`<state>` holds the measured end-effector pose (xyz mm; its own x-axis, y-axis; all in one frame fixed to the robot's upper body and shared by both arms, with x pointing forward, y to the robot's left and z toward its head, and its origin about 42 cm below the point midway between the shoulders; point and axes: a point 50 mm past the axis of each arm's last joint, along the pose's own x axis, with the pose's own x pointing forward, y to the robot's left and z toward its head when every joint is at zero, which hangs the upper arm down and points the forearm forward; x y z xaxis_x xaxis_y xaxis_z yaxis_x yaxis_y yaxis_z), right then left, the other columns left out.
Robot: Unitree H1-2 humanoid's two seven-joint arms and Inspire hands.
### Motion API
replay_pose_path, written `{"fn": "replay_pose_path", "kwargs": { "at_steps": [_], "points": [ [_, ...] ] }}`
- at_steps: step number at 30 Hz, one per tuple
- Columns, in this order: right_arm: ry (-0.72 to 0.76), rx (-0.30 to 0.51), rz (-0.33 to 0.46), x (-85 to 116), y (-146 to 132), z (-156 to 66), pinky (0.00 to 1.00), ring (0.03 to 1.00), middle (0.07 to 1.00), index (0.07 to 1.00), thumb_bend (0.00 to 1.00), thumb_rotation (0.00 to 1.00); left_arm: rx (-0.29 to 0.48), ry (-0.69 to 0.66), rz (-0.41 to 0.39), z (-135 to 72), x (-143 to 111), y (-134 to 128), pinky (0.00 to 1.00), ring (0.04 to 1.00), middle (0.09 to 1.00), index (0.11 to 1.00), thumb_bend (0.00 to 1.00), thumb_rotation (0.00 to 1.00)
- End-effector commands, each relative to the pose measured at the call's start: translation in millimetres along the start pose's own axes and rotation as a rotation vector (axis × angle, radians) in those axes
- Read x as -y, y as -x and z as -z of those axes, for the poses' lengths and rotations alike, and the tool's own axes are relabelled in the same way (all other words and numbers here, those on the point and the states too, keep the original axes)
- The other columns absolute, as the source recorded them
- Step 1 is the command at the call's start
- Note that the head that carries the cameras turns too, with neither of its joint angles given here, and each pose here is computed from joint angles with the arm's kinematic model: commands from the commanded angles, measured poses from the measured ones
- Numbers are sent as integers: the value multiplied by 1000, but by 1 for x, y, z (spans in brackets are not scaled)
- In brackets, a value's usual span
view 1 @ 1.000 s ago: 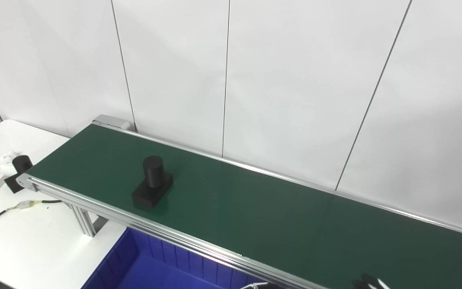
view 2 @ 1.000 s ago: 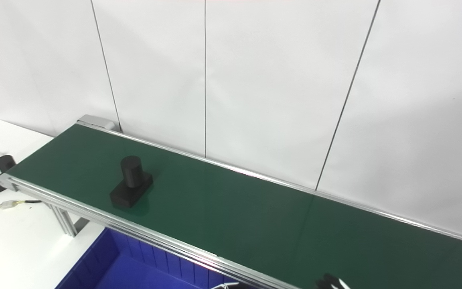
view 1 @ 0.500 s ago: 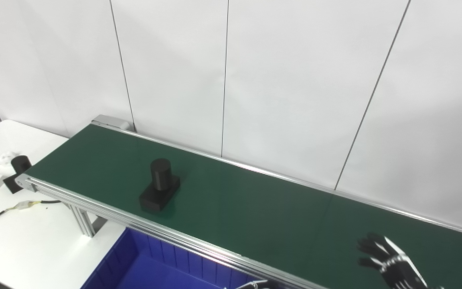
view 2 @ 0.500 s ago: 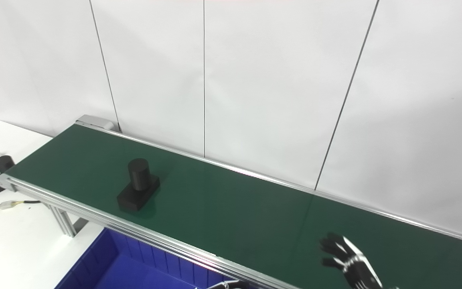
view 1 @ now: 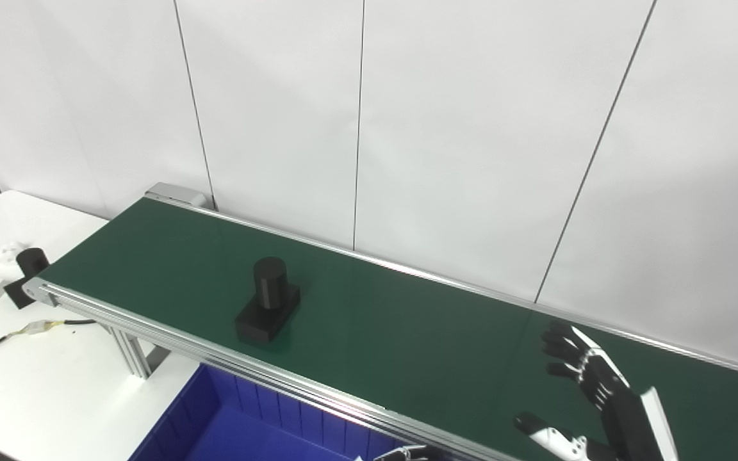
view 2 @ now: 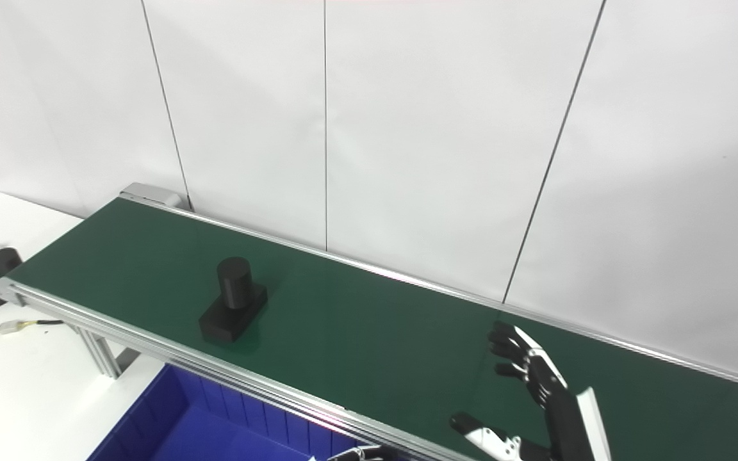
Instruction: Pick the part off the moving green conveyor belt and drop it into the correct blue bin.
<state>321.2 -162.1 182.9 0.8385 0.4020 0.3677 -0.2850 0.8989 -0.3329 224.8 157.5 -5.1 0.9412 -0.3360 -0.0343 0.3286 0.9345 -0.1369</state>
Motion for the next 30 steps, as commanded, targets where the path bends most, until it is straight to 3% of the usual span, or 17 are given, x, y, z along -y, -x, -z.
{"fn": "replay_pose_path", "kwargs": {
  "at_steps": [1, 11, 30],
  "points": [
    [9, 39, -2, 2, -14, -8, 744, 806, 815, 844, 630, 256, 73, -27, 26, -12, 2, -10, 726, 753, 782, 791, 1000, 167],
    [20, 18, -41, -2, -39, 8, 776, 819, 819, 837, 639, 221, 74, -20, 33, -12, 2, -11, 711, 749, 775, 792, 1000, 171],
    [-18, -37, -88, -33, -98, 19, 789, 833, 831, 843, 673, 231, 78, -4, 36, -12, 3, -10, 679, 732, 762, 788, 1000, 152]
  ]
}}
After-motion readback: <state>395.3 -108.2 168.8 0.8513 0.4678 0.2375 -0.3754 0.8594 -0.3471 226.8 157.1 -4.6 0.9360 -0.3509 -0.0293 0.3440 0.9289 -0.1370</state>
